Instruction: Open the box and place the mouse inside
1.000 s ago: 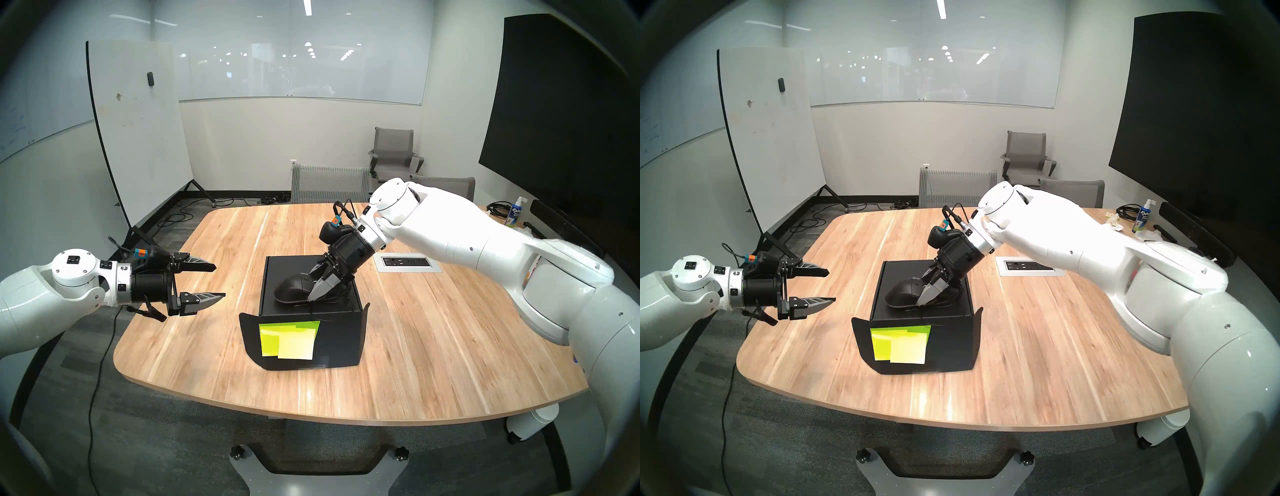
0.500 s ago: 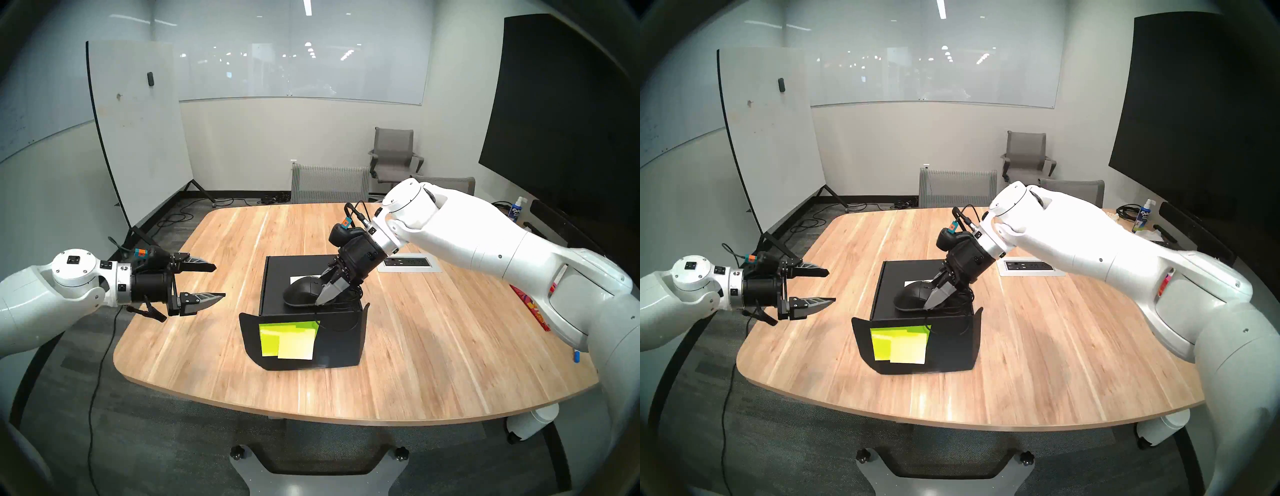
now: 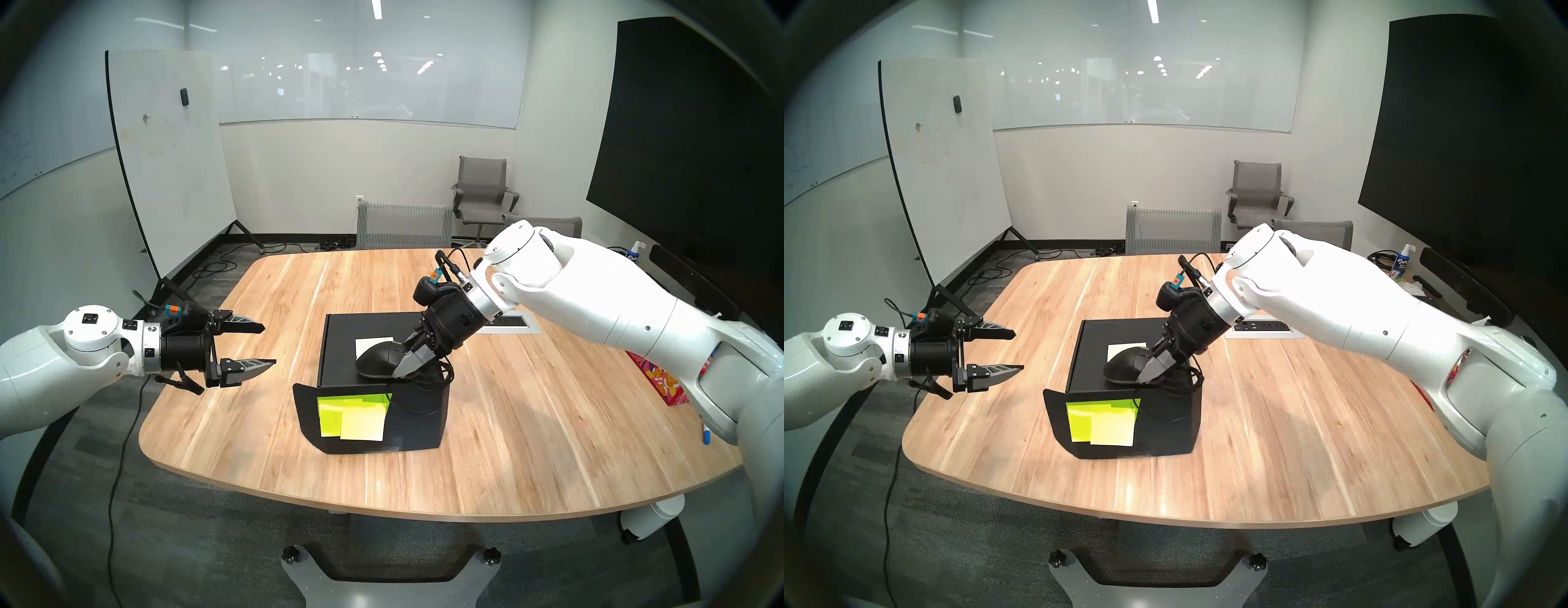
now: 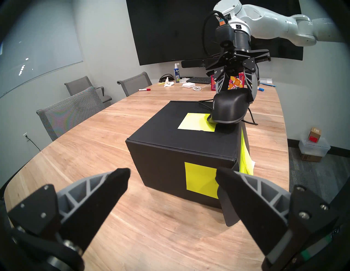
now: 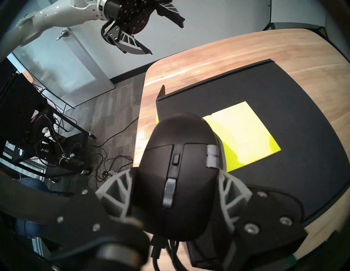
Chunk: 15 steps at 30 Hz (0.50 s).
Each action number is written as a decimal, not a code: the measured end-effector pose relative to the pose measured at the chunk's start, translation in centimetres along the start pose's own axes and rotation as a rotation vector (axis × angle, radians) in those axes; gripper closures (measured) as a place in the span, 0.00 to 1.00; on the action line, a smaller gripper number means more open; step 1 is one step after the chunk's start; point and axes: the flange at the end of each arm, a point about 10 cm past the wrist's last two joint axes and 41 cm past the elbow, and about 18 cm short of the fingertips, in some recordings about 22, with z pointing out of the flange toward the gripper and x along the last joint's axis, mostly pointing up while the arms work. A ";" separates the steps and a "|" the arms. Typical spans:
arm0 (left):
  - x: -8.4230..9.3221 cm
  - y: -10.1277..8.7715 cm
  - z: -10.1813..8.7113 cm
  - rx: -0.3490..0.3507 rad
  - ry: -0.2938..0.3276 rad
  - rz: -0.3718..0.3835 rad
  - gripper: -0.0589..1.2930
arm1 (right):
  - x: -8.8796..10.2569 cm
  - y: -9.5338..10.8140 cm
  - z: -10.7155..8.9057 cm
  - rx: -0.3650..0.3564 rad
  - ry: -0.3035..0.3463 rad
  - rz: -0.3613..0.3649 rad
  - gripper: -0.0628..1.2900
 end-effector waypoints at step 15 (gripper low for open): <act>0.0 0.0 0.0 0.000 0.000 0.000 0.05 | -2.0 -1.4 -1.5 -0.143 0.036 0.139 0.52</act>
